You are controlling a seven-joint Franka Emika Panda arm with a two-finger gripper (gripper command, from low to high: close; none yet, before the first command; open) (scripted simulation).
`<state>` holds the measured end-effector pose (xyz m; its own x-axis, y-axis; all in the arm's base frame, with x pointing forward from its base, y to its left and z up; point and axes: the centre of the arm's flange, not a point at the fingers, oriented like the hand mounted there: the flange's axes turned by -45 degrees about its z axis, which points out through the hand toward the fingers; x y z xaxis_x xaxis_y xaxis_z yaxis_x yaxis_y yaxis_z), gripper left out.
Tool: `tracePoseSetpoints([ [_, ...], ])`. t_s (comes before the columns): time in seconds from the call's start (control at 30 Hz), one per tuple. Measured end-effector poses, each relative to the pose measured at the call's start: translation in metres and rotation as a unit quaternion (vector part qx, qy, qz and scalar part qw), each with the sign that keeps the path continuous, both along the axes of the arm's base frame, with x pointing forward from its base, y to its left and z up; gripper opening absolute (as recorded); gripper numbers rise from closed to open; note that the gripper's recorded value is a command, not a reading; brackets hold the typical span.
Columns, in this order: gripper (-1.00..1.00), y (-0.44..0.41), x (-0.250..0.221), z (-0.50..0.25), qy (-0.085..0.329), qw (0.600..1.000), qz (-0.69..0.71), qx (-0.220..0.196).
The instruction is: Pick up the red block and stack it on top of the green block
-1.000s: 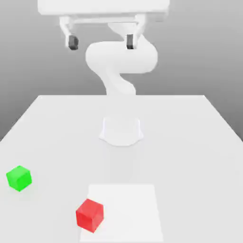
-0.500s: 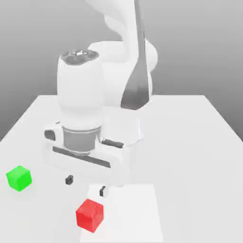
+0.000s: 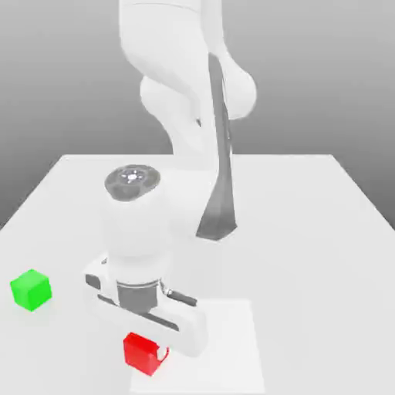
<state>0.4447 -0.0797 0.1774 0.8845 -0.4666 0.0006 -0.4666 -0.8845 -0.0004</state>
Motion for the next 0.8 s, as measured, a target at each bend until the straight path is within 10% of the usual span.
tracePoseSetpoints([
  [0.67,-1.00,-0.243,-0.159,0.014,-0.001,0.848,-0.530,0.001],
  [0.7,1.00,-0.243,-0.159,0.007,-0.001,0.848,-0.530,0.000],
  [0.8,1.00,-0.243,-0.159,0.007,-0.001,0.848,-0.530,0.000],
])
